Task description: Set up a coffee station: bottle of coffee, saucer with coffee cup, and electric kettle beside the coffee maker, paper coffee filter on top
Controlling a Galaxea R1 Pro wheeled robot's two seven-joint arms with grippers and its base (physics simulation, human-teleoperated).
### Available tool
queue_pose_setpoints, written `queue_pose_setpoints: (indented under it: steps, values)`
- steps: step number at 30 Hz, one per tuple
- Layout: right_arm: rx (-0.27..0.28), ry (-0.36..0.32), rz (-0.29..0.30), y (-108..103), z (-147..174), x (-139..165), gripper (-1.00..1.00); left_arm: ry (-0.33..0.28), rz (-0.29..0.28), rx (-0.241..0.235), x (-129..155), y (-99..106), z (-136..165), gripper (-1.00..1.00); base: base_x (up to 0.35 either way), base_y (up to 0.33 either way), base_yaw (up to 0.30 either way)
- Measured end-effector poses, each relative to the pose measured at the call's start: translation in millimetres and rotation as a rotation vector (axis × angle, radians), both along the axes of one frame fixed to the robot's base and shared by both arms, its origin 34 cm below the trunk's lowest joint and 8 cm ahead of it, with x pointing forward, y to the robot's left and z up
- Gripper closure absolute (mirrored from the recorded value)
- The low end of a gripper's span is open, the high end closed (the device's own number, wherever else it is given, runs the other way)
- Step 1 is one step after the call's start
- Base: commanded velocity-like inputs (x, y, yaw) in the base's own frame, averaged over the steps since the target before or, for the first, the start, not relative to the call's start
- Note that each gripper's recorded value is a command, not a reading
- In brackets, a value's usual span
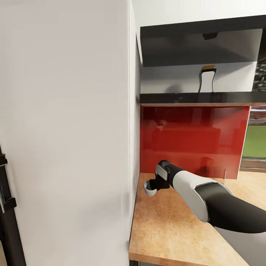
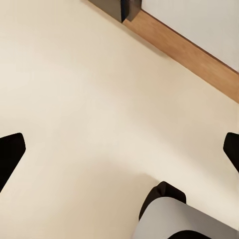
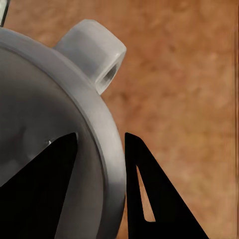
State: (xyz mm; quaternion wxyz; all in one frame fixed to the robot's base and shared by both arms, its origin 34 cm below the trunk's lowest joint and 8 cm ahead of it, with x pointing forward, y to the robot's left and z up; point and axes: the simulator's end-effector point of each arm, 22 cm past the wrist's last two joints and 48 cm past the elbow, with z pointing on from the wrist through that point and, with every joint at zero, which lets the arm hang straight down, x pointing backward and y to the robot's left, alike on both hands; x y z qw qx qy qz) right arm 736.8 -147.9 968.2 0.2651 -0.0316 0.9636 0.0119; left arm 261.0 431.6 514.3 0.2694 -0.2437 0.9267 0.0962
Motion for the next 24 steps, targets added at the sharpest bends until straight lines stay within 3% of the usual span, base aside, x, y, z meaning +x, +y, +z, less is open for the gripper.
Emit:
queue_pose_setpoints:
  steps: [24]
  values:
    - [0.005, -0.040, 0.000, 2, 31, -1, 1.00, -0.022, 0.001, -0.002, 8, 0, 17, -1.00, 0.000, 0.000, 0.000]
